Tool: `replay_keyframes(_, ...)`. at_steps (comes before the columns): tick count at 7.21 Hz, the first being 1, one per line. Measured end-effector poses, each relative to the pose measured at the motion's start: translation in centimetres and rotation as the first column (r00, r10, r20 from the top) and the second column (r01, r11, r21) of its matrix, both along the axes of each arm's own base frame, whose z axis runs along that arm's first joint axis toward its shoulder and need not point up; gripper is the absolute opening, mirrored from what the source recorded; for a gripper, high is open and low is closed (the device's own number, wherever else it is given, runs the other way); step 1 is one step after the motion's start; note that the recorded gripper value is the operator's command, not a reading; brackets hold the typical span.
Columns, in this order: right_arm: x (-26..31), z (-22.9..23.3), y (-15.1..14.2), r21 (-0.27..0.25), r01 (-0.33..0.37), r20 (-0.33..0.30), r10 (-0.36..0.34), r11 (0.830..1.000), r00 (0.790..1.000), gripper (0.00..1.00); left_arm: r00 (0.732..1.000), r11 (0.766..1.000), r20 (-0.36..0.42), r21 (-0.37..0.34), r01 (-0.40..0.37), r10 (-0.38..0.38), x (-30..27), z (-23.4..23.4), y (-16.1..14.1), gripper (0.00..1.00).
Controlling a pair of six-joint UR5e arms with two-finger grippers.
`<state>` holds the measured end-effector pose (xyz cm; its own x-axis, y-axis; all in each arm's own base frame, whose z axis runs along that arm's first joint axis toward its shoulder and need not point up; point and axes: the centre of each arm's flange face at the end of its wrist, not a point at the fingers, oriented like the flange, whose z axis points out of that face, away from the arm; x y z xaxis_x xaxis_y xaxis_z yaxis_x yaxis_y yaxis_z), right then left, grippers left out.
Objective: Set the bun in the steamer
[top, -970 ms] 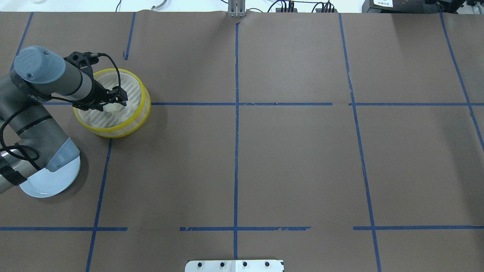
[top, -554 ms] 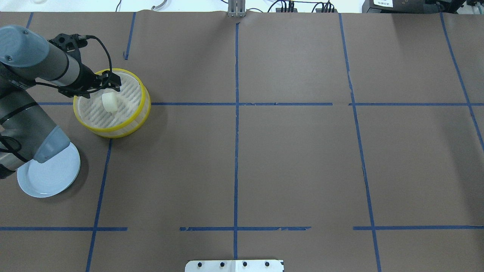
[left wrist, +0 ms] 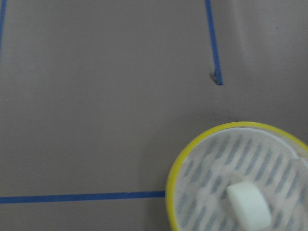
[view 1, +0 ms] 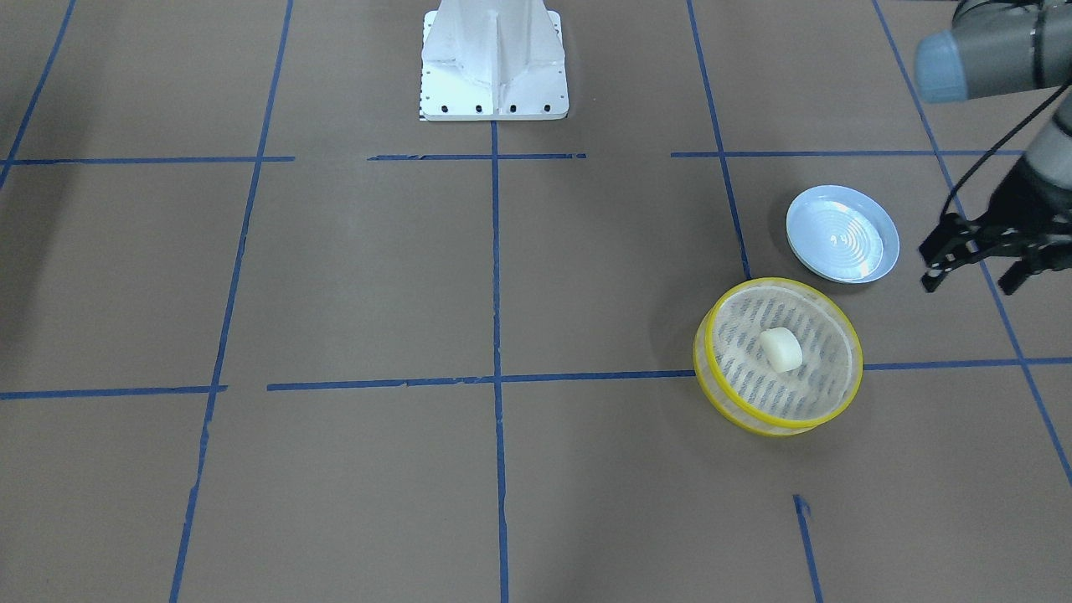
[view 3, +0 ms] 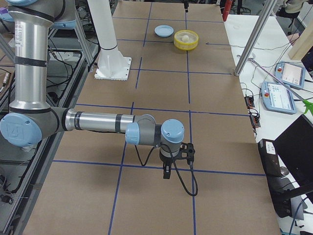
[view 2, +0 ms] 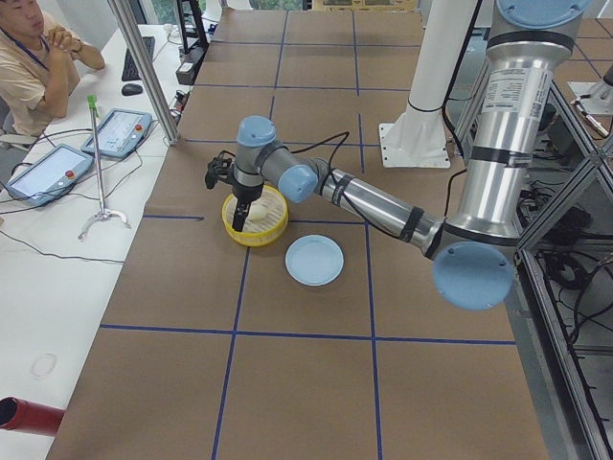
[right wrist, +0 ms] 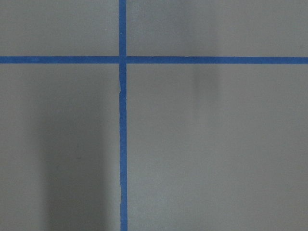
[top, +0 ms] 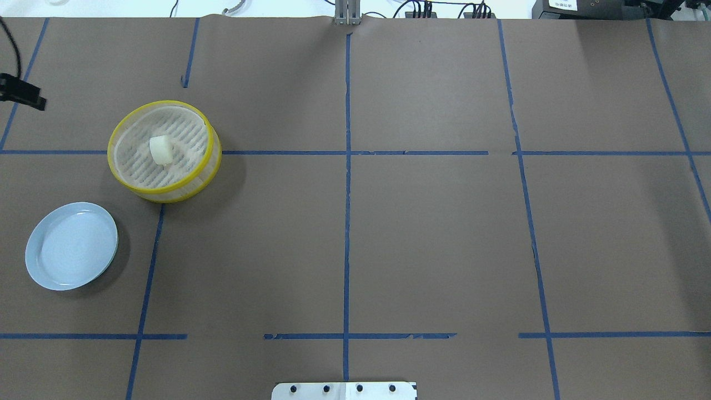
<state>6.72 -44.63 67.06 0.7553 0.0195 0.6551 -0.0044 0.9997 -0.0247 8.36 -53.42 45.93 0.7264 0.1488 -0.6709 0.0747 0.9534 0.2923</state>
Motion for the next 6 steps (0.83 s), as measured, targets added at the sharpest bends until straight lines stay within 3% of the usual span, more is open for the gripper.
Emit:
replay_keyframes(2, 0.0, 0.0, 0.0, 0.0, 0.0, 0.0, 0.0, 1.0, 1.0, 1.0, 0.997, 0.996, 0.024, 0.042, -0.077, 0.076, -9.4, 7.0, 3.8, 0.99)
replay_keyframes(4, 0.0, 0.0, 0.0, 0.0, 0.0, 0.0, 0.0, 1.0, 1.0, 1.0, 0.994, 0.994, 0.026, -0.037, -0.106, 0.107, -13.1, 12.2, 6.8, 0.99)
replay_keyframes(6, 0.0, 0.0, 0.0, 0.0, 0.0, 0.0, 0.0, 1.0, 1.0, 1.0, 0.986, 0.973, 0.021, -0.166, -0.158, 0.163, -14.9, 15.2, 8.2, 1.0)
